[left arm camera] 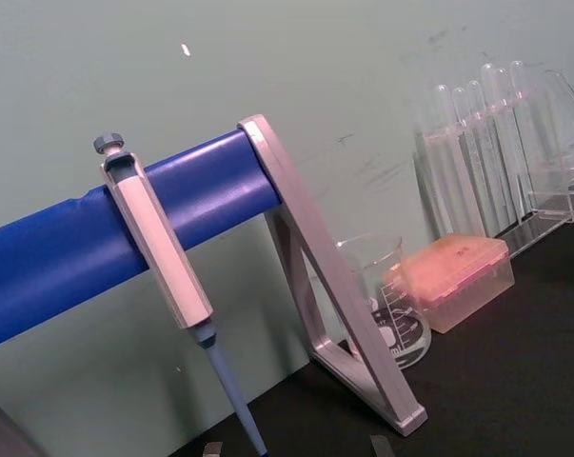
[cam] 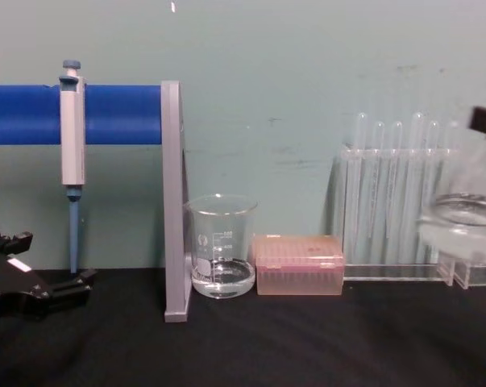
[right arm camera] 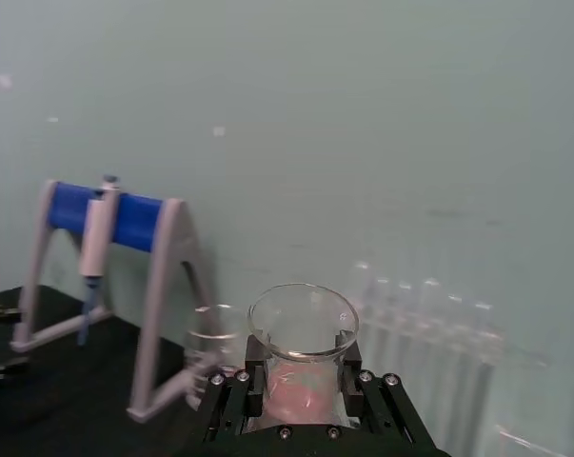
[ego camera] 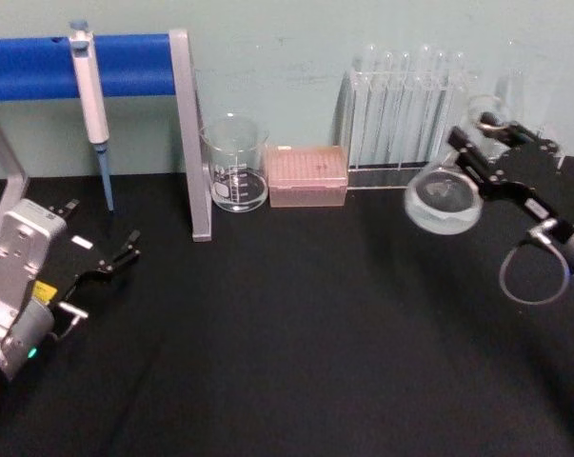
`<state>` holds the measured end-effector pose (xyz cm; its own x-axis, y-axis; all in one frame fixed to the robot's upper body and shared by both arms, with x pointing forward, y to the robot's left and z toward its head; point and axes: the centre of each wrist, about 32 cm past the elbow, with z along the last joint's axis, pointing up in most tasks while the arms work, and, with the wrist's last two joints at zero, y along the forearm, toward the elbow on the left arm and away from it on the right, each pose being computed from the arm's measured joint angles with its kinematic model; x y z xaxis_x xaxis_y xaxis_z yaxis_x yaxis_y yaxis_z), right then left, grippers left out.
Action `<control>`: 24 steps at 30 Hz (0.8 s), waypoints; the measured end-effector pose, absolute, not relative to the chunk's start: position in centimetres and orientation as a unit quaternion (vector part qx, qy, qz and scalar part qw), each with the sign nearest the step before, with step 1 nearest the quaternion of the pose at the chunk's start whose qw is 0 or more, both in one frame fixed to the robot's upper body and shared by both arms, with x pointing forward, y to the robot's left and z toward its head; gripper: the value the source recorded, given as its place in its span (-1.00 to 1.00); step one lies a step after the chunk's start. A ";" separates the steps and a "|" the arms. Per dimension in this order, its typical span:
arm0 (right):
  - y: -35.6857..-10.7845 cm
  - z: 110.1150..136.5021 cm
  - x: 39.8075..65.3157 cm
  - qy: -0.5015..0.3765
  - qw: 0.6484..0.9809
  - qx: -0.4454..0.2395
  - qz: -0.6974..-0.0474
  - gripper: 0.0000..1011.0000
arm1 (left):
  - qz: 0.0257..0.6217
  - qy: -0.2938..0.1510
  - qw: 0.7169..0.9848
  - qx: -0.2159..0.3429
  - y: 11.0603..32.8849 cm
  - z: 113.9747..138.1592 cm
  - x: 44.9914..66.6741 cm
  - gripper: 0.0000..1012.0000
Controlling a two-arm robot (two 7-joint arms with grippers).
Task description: Grasp the erlenmeyer flask with one hand, shake it three times, then place it back.
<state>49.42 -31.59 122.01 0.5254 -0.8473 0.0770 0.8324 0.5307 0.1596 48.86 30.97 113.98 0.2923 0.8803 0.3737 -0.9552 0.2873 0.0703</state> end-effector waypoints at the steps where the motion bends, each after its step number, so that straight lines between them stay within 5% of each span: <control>1: -31.1 122.0 49.7 -0.071 0.879 0.052 -0.469 -0.11 | 0.580 -0.132 0.791 0.141 31.0 114.0 48.9 0.98; 24: -22.4 122.4 52.4 -0.055 0.972 0.043 -0.223 -0.11 | 0.580 -0.132 0.791 0.141 31.0 114.0 48.9 0.98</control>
